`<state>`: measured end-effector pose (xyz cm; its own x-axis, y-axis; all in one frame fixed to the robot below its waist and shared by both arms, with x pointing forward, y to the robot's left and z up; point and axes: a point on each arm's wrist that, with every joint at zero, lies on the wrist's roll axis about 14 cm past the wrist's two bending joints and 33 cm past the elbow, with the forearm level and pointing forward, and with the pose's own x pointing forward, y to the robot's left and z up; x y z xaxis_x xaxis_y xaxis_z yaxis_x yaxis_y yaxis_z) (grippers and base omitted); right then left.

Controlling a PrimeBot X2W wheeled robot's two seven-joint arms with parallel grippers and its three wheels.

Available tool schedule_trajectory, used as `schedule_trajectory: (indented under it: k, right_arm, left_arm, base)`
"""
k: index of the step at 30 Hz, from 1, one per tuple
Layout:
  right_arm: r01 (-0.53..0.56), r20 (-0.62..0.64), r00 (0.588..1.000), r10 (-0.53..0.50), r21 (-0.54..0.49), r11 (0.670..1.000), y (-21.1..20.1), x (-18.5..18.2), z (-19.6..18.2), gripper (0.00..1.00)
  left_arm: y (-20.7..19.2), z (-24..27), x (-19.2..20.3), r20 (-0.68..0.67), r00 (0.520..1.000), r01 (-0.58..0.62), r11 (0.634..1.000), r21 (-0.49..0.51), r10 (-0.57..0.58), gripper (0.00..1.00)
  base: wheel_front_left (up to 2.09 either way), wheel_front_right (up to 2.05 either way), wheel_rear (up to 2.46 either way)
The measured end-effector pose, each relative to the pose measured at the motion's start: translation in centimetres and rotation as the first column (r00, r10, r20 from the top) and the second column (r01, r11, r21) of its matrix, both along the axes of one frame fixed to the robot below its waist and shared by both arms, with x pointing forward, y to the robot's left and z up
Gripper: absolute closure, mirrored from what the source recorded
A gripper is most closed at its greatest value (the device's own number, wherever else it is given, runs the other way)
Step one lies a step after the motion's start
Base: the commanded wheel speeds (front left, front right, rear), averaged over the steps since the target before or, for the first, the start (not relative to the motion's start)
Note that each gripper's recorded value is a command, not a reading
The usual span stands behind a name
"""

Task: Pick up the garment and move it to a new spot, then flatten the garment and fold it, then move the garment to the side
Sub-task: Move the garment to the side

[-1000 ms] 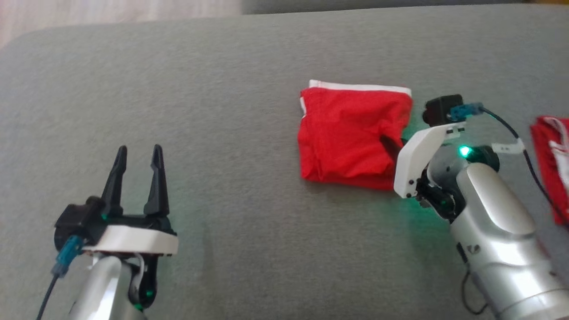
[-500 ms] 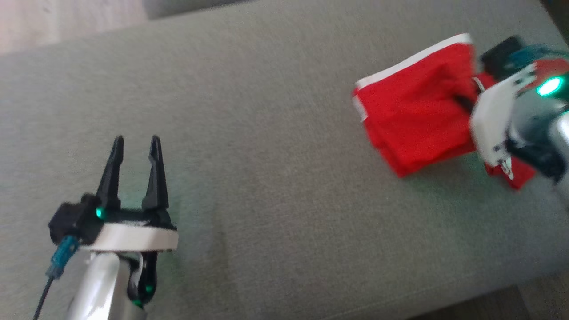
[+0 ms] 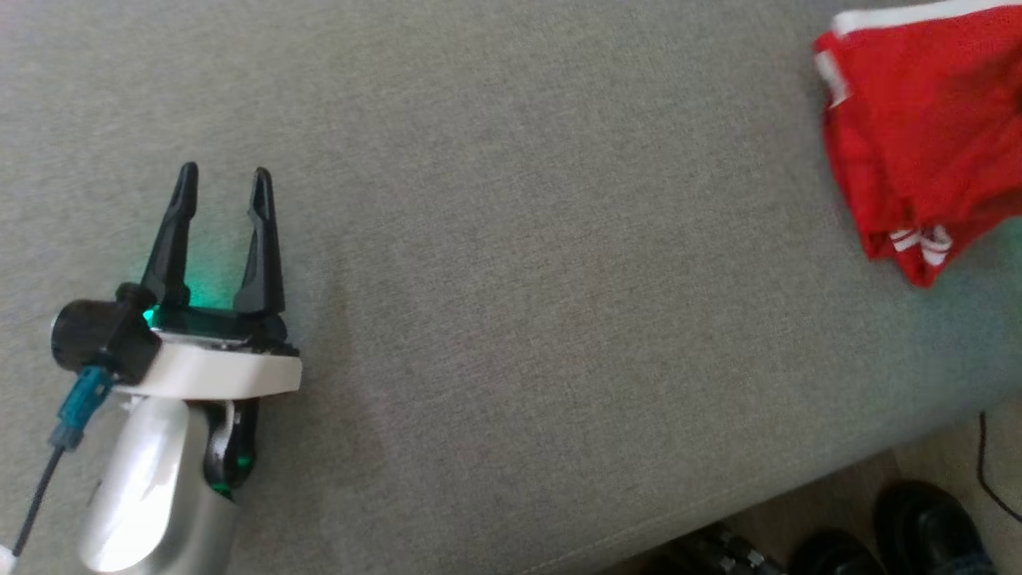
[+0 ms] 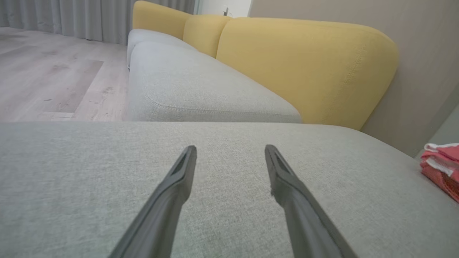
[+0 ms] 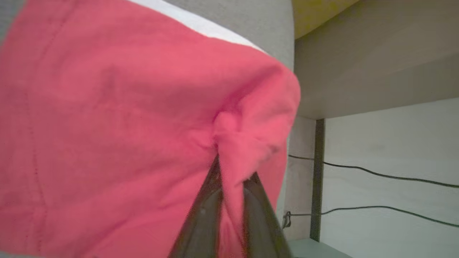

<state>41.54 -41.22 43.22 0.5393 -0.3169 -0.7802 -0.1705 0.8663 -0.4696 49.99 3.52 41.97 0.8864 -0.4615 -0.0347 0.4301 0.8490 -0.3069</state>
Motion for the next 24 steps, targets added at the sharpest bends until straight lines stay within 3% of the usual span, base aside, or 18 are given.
schedule_trajectory:
  k: [5, 6, 7, 8, 17, 21, 24]
  right_arm:
    - [0.053, 0.023, 0.998, -0.051, -0.057, 0.997, -2.6, -0.6, -0.4, 1.0]
    - [0.051, 0.035, 0.998, -0.049, -0.063, 0.997, -2.7, -0.3, -0.4, 0.67]
    - [0.048, 0.045, 0.998, -0.045, -0.067, 0.997, -2.6, -0.2, -0.5, 0.2]
    - [0.046, 0.063, 0.997, -0.042, -0.066, 0.997, -2.5, 0.1, -0.5, 0.0]
    - [0.045, 0.288, 0.957, -0.036, -0.025, 0.999, -1.5, 1.8, 2.7, 0.0]
    - [-0.016, 0.431, 0.902, -0.019, 0.079, 0.997, 1.8, 1.9, 4.1, 0.0]
    - [-0.103, 0.555, 0.832, -0.02, 0.189, 0.977, 6.1, 1.9, 5.3, 0.0]
  left_arm:
    - [-0.9, -0.8, 0.6, -0.016, 0.999, 0.032, 0.999, 0.003, -0.032, 0.0]
    - [-1.0, -0.8, 0.6, -0.015, 0.999, 0.036, 0.999, 0.004, -0.036, 0.0]
    - [-1.1, -0.6, 0.6, -0.011, 0.999, 0.039, 0.999, 0.004, -0.039, 0.0]
    - [-1.1, -0.5, 0.6, -0.008, 0.999, 0.041, 0.999, 0.004, -0.041, 0.0]
    - [-0.3, 1.6, -0.6, 0.012, 1.0, 0.009, 1.0, 0.005, -0.009, 0.0]
    - [0.7, 1.9, -3.2, -0.02, 1.0, -0.024, 1.0, -0.002, 0.024, 0.0]
    - [2.1, 2.2, -5.3, -0.031, 0.998, -0.062, 0.998, 0.011, 0.063, 0.0]
  base:
    - [0.0, 0.0, 0.0]
    - [0.0, 0.0, 0.0]
    - [0.0, 0.0, 0.0]
    - [0.0, 0.0, 0.0]
    - [0.0, 0.0, 0.0]
    - [0.0, 0.0, 0.0]
    - [0.0, 0.0, 0.0]
